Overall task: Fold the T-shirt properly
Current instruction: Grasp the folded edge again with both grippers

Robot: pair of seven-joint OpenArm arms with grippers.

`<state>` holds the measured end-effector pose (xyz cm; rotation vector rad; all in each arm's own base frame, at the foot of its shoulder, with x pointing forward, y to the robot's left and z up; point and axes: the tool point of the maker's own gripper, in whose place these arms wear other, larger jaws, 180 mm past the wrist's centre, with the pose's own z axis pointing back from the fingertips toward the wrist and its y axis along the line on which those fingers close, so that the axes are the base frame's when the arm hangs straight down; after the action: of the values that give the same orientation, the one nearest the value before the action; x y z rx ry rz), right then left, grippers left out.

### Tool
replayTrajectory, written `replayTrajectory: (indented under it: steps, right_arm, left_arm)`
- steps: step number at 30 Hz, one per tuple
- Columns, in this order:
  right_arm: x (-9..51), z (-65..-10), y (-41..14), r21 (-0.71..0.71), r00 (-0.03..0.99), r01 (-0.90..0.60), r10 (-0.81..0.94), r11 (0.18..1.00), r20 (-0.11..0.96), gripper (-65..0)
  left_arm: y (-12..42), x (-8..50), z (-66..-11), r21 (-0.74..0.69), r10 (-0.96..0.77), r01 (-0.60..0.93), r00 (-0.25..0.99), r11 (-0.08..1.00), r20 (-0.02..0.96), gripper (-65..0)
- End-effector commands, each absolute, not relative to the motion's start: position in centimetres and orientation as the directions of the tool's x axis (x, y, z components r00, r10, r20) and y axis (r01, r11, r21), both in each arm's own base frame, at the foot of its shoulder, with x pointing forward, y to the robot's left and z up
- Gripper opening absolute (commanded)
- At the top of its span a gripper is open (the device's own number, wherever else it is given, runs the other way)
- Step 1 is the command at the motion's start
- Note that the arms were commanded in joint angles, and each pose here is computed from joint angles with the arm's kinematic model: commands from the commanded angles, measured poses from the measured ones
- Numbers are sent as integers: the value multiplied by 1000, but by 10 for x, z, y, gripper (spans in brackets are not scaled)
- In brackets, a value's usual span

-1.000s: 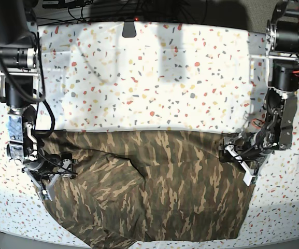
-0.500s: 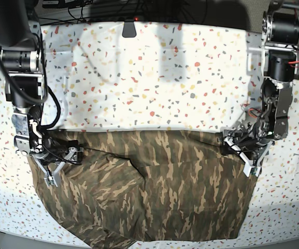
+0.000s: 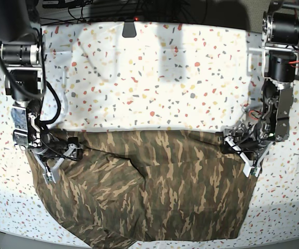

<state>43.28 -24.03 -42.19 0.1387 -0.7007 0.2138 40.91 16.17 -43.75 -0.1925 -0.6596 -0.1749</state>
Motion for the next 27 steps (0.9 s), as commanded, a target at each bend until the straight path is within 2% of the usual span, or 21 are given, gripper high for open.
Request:
replayTrajectory:
  steps: [1,18,27]
  right_arm:
    - [426,-425,-240,53,766,-260,172,964,619,-234]
    - [382,-442,-237,45,784,-299,219,953,580,-234]
    - [368,-446,-259,17,807,-286,232,958,544,-234]
  left_arm:
    - [164,388,-455,-127,-122,218,844,967,522,-199]
    - [163,348,-484,-154,-122,206,894,966,431,-199]
    - [149,340,-465,-137,-171,266,861,954,480,-199]
